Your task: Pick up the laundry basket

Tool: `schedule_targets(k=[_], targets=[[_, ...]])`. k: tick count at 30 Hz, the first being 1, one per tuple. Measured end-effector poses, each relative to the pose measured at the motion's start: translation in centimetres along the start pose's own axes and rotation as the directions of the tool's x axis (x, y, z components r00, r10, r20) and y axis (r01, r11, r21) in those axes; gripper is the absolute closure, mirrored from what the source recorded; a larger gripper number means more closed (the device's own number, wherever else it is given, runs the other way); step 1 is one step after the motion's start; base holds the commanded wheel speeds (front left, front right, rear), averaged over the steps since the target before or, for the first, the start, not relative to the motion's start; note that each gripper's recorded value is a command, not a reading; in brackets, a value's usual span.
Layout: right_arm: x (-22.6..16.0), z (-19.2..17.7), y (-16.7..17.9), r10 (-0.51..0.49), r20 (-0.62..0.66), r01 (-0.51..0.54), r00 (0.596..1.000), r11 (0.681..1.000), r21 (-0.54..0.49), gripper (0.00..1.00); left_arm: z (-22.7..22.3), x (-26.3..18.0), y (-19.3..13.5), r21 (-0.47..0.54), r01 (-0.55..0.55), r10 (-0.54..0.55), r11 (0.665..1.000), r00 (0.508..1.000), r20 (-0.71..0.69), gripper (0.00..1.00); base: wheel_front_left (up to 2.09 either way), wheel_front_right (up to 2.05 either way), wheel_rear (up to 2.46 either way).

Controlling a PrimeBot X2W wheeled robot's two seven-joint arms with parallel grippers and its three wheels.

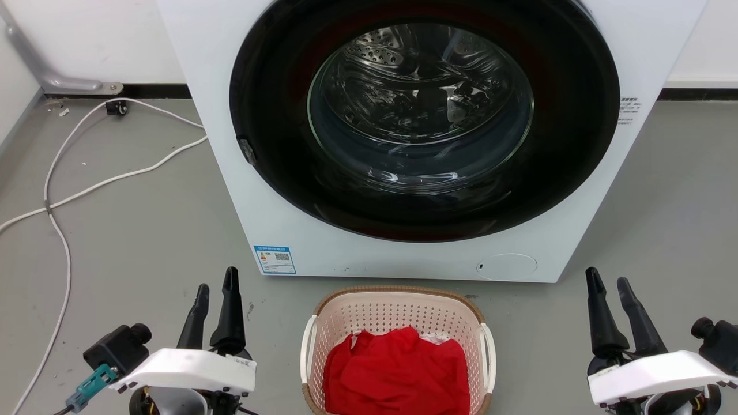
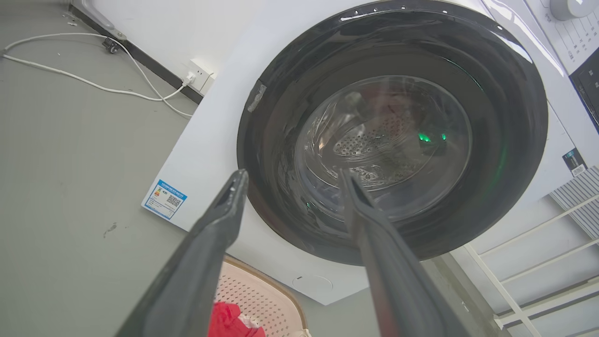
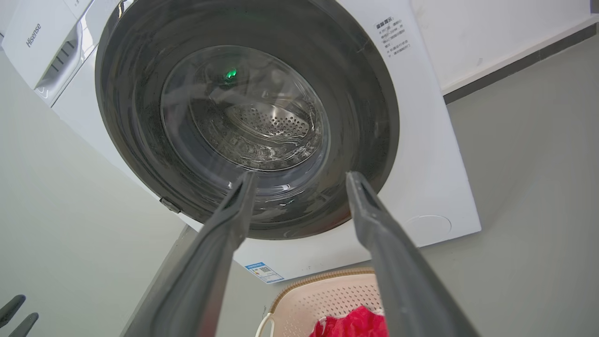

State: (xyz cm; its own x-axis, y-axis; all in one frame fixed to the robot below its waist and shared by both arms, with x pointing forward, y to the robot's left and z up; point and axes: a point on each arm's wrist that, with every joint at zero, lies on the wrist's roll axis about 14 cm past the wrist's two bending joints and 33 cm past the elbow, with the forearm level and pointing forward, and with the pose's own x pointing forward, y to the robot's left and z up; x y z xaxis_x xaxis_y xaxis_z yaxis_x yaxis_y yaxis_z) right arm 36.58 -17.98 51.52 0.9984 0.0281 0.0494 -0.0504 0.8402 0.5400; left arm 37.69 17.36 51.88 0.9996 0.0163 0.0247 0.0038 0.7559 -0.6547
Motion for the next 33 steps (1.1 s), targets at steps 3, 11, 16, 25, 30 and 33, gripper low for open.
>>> schedule_targets(k=[3, 11, 16, 25, 30, 33], targets=[[0.0, 0.1, 0.3, 0.012, 0.006, -0.011, 1.0, 0.999, -0.044, 0.0, 0.0, -0.1, -0.1, 0.038, 0.005, -0.005, 0.999, 1.0, 0.005, 0.0, 0.0, 0.0, 0.0], [-0.3, 0.1, 0.7, 0.031, 0.01, -0.029, 0.999, 0.989, -0.143, 0.0, 0.2, -0.3, -0.4, 0.126, 0.019, -0.021, 0.992, 1.0, 0.021, 0.0, 0.0, 0.0, 0.0], [-0.3, 0.2, 1.1, 0.048, 0.015, -0.044, 0.999, 0.978, -0.203, 0.0, 0.1, -0.5, -0.3, 0.177, 0.018, -0.023, 0.984, 0.999, 0.024, 0.0, 0.0, 0.0, 0.0], [-0.7, -0.1, 1.3, 0.064, 0.008, -0.059, 0.998, 0.953, -0.298, 0.0, 0.0, -0.8, -0.3, 0.264, 0.019, -0.029, 0.964, 0.999, 0.033, 0.0, 0.0, 0.0, 0.0], [-0.9, -0.1, 1.5, 0.078, 0.011, -0.069, 0.997, 0.928, -0.367, 0.0, -0.1, -1.0, -0.4, 0.324, 0.022, -0.036, 0.946, 0.999, 0.036, 0.0, 0.0, 0.0, 0.0], [-0.9, -0.1, 1.6, 0.086, 0.011, -0.074, 0.996, 0.915, -0.397, 0.0, -0.3, -1.1, -0.4, 0.349, 0.026, -0.04, 0.937, 0.999, 0.033, 0.0, 0.0, 0.0, 0.0]])
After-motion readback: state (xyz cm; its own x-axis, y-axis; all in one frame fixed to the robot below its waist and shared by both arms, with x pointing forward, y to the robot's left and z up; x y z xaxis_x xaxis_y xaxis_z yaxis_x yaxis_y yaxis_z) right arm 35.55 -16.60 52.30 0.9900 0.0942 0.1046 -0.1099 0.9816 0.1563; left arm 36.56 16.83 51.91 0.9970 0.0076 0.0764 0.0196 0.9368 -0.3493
